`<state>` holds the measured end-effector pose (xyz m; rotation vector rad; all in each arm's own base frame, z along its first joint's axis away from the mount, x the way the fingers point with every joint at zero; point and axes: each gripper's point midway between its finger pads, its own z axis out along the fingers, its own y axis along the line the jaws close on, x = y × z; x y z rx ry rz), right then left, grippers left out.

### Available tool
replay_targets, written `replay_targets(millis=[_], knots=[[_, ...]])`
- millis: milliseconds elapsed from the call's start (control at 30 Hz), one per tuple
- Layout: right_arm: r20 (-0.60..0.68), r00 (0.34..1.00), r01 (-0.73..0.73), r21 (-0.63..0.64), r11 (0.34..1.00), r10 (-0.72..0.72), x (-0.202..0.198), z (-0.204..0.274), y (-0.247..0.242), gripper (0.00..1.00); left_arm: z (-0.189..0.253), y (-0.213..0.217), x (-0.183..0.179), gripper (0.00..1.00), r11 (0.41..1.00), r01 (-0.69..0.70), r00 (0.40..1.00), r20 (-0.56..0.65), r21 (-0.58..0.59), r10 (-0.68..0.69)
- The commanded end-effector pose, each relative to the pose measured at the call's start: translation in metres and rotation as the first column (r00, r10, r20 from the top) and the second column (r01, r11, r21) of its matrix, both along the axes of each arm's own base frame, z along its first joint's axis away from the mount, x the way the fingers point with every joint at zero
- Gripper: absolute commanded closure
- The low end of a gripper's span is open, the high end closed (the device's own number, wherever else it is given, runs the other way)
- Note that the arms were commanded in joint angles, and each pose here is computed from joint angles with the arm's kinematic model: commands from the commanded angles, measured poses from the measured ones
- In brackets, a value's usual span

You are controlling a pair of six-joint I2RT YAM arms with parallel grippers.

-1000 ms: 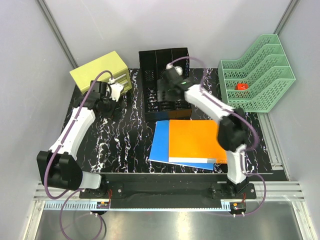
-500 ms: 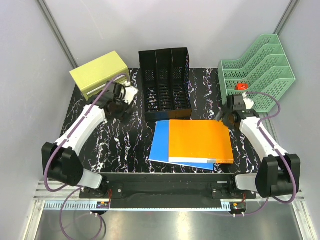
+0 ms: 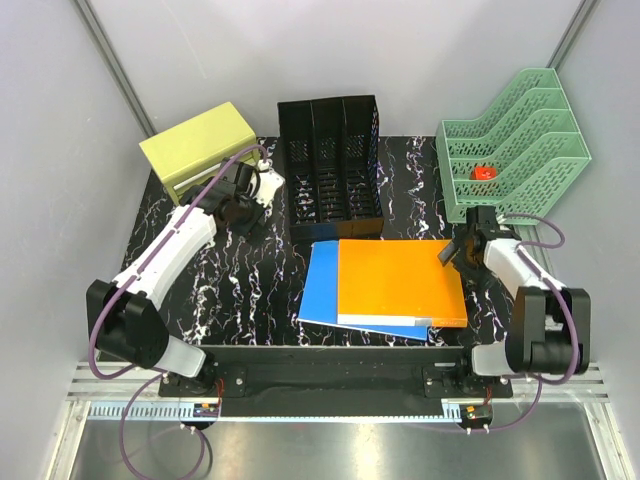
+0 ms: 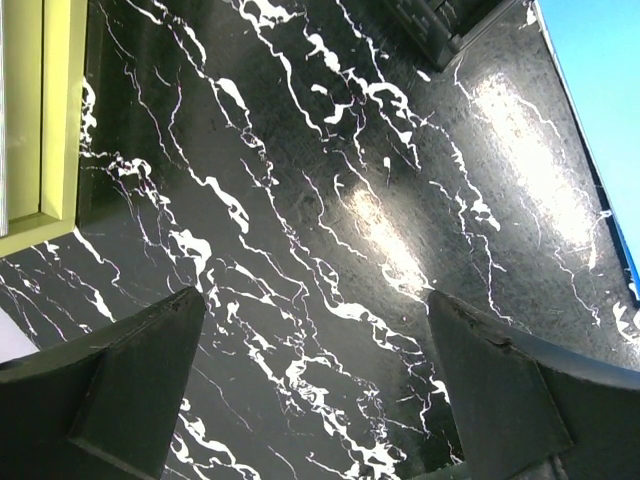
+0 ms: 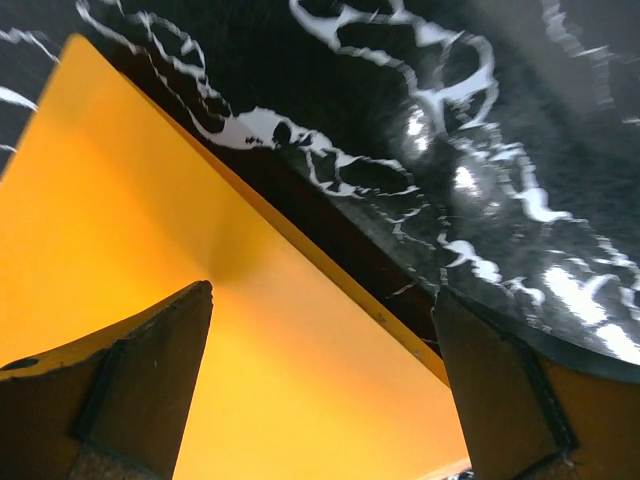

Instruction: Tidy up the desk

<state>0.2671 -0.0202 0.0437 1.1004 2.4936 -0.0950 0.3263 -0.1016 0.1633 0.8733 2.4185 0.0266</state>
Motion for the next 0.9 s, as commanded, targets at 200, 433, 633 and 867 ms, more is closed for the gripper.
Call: replay_targets(millis=[200, 433, 633, 867], knots=[[-0.033, 0.995, -0.079, 0.250, 0.965, 0.090, 0.006, -0.038, 0.046, 0.00, 0.020, 0.003, 0.010, 0.01, 1.000, 0.001, 0.998, 0.064, 0.028, -0.003], [-0.016, 0.992, -0.116, 0.333, 0.936, 0.128, -0.001, -0.032, 0.063, 0.00, 0.008, -0.010, 0.013, 0.01, 0.997, 0.042, 0.998, 0.038, 0.066, -0.045], [-0.045, 0.983, -0.139, 0.468, 0.873, 0.180, -0.013, -0.032, 0.087, 0.00, -0.003, -0.042, 0.023, 0.01, 0.988, 0.100, 0.995, 0.017, 0.115, -0.103], [-0.080, 0.972, -0.149, 0.514, 0.845, 0.221, -0.032, -0.037, 0.095, 0.00, -0.037, -0.076, 0.009, 0.01, 0.963, 0.209, 0.978, -0.064, 0.172, -0.201]])
